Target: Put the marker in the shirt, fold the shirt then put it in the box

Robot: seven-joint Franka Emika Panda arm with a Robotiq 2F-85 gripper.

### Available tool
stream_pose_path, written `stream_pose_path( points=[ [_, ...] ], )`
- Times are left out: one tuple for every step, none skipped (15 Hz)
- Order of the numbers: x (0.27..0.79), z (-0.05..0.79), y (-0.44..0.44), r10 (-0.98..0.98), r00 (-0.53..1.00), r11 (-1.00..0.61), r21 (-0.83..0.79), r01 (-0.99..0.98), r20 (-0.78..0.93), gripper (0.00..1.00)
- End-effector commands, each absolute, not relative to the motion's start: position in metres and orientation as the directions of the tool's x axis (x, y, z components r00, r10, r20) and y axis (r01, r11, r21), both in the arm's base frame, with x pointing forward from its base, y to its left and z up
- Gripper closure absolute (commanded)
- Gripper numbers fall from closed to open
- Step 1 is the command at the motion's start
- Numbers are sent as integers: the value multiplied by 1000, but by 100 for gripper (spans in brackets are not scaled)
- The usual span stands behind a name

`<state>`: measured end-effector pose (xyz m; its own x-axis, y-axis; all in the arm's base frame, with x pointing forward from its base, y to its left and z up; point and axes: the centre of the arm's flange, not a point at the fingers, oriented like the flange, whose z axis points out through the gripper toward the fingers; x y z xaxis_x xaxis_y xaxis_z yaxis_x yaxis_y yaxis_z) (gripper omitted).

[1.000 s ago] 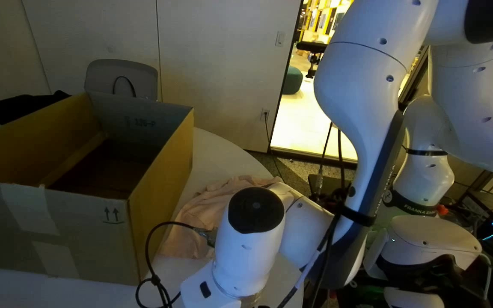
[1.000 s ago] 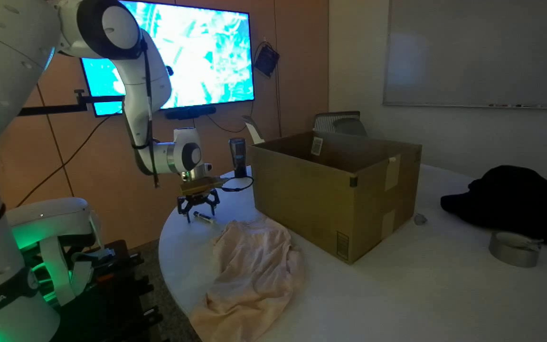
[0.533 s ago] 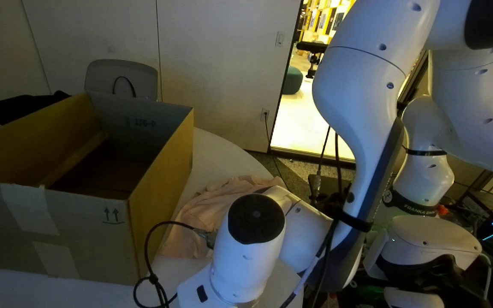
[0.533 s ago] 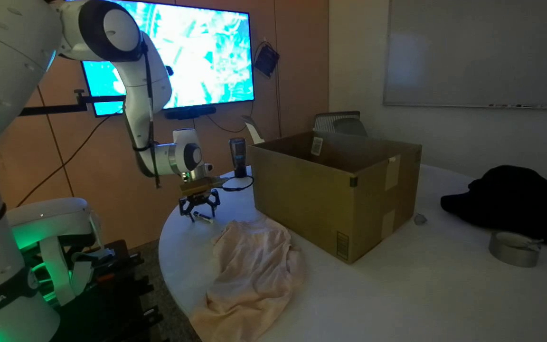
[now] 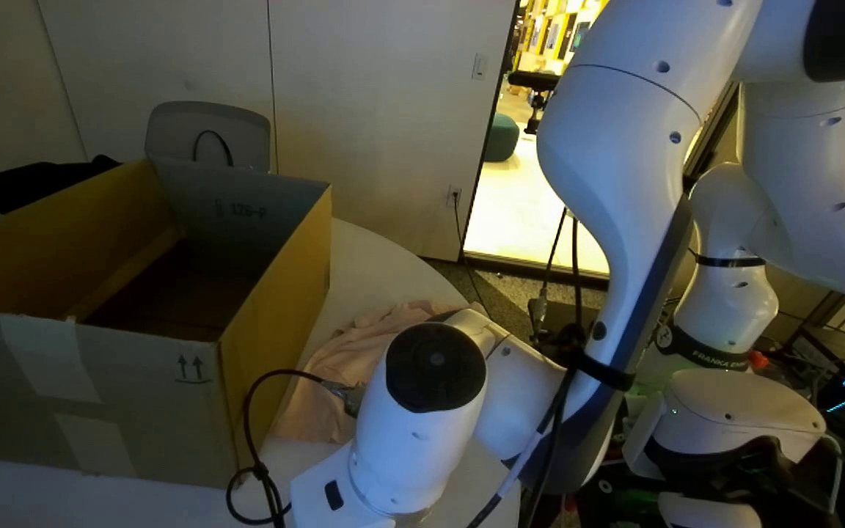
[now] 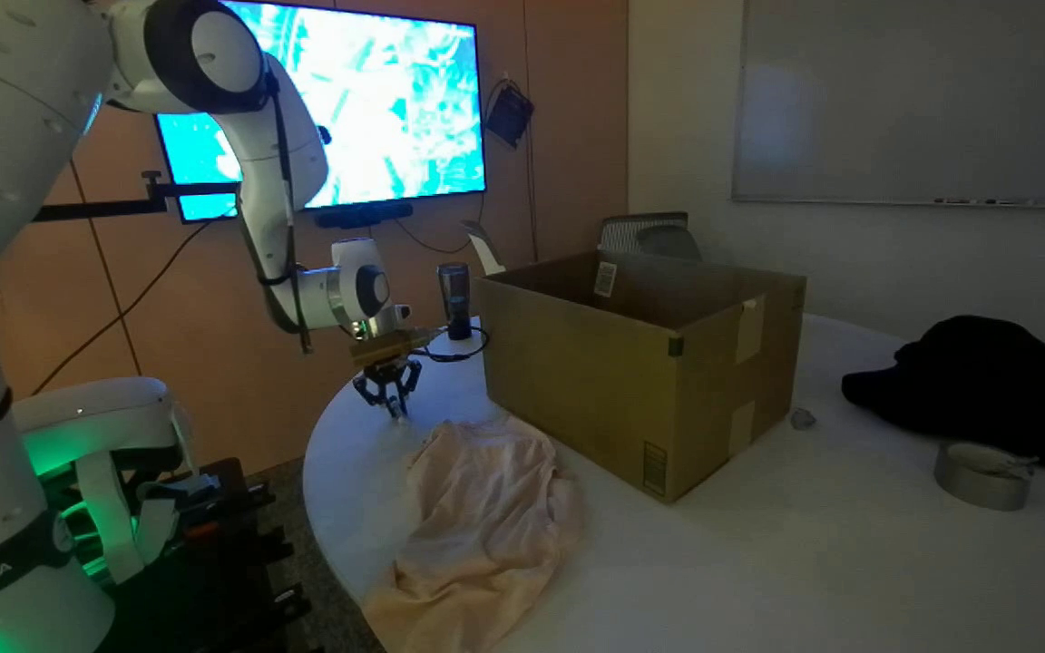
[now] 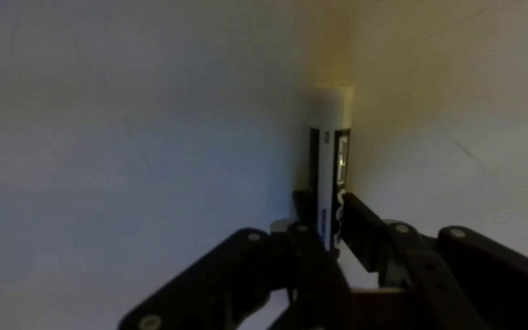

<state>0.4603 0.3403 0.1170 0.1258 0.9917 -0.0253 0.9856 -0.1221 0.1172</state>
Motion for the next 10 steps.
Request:
stream_pose_path(
  points=[
    [461,123,345,990,127,-116,157,981,-64,94],
    [463,127,344,989,131,-118,160,980,-70,95],
    [463,130,342,987,140,-126,157,980,-81,96],
    [463,131,341,985,149,-135,152,979,-86,95],
    [463,135,338,983,160,-145,149,978,-91,95],
    [463,140,333,980,174,-159,145,977,-98,95],
    [463,143,329,977,185,-169,143,975,-106,95],
    [464,149,321,971,208,-191,141,971,-116,95],
    [465,153,313,963,238,-220,142,965,-124,95],
    [466,157,305,955,265,-246,148,958,-131,95]
  ],
)
